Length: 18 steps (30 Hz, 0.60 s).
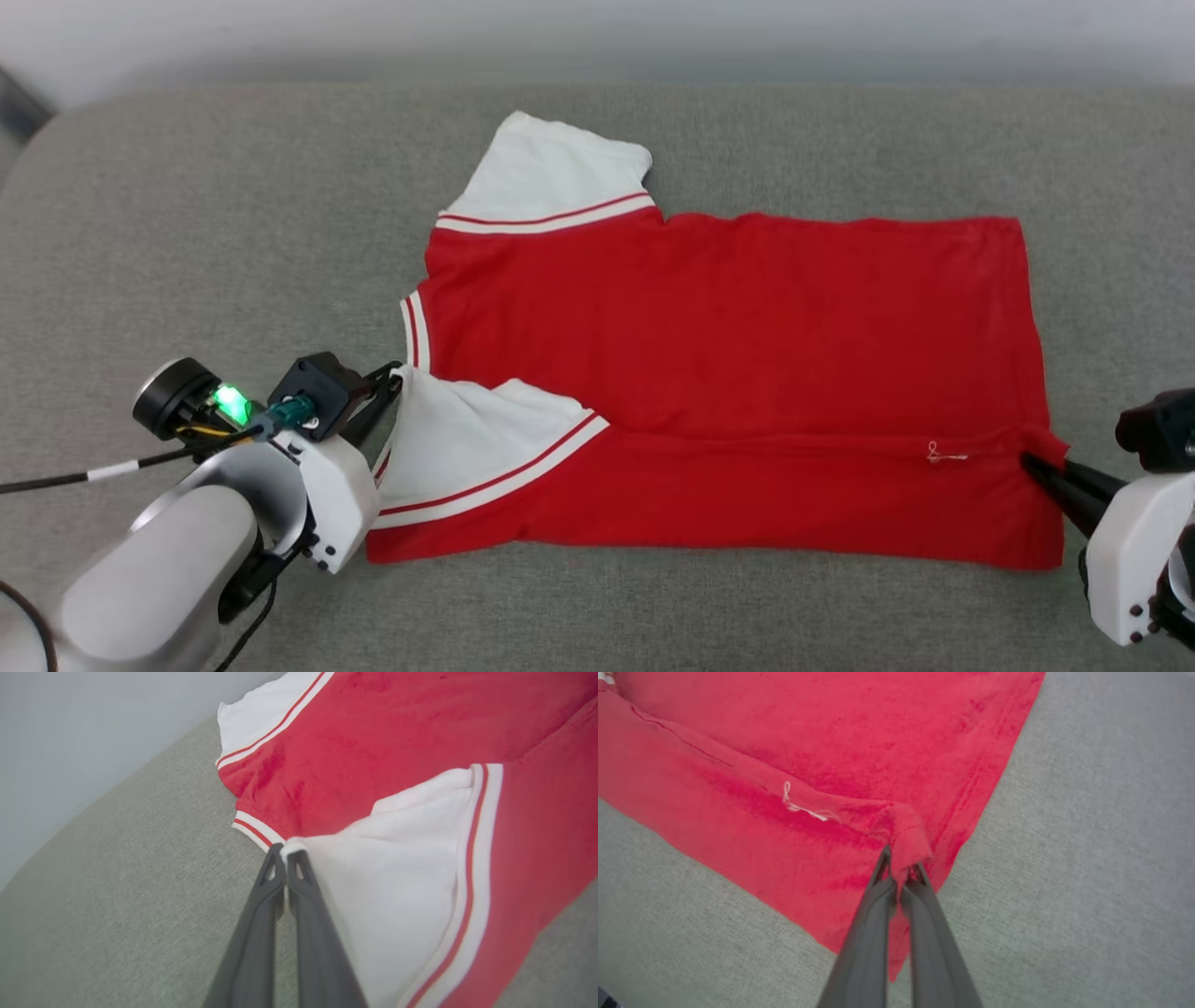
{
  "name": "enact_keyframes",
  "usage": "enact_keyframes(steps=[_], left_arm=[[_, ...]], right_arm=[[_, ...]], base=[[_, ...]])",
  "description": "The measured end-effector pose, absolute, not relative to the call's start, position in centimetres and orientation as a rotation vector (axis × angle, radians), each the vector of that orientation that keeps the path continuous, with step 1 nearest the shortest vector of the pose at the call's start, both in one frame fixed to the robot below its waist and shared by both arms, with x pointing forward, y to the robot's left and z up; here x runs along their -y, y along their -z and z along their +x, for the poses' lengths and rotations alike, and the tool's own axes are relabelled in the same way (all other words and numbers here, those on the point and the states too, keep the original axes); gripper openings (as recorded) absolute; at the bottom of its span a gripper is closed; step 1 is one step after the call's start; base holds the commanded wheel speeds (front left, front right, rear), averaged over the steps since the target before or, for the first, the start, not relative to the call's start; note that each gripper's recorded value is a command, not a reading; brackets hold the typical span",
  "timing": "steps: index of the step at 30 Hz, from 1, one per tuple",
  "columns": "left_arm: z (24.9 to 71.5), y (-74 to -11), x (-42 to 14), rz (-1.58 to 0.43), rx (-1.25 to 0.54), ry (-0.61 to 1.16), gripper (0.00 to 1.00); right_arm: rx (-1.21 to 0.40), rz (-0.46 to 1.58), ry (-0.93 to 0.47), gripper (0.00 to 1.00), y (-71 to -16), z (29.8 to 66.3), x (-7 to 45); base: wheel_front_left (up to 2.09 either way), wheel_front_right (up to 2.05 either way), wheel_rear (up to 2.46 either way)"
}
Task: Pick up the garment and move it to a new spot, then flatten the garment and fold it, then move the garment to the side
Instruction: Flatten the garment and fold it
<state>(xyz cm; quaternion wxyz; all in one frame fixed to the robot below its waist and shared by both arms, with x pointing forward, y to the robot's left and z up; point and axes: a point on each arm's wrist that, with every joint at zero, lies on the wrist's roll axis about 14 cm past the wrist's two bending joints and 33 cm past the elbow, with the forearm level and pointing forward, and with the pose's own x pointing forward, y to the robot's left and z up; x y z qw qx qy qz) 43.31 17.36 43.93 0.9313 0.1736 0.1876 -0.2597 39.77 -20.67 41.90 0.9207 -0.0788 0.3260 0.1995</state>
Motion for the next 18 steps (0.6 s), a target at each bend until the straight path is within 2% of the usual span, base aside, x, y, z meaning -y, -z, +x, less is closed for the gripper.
enact_keyframes(steps=[7, 12, 13, 14, 15, 18], left_arm=[[43.4, -38.4, -18.2, 0.358, -0.540, 0.545, 0.00], [43.5, -37.9, -18.1, 0.347, -0.539, 0.547, 0.00], [43.5, -37.9, -18.0, 0.342, -0.533, 0.546, 0.11], [43.5, -38.0, -18.1, 0.342, -0.530, 0.542, 0.48], [43.5, -38.3, -18.3, 0.342, -0.525, 0.536, 1.00], [43.7, -39.4, -18.9, 0.344, -0.497, 0.513, 1.00]], right_arm=[[-0.807, -0.162, -0.416, 0.00, -37.8, 39.9, 20.8], [-0.821, -0.153, -0.419, 0.00, -37.3, 39.9, 20.7], [-0.813, -0.151, -0.418, 0.07, -37.4, 40.0, 20.6], [-0.801, -0.152, -0.419, 0.36, -37.6, 40.1, 20.6], [-0.792, -0.154, -0.420, 1.00, -37.9, 40.1, 20.6], [-0.736, -0.155, -0.419, 1.00, -39.1, 40.4, 20.4]], base=[[0.00, 0.00, 0.00], [0.00, 0.00, 0.00], [0.00, 0.00, 0.00], [0.00, 0.00, 0.00], [0.00, 0.00, 0.00], [0.00, 0.00, 0.00]])
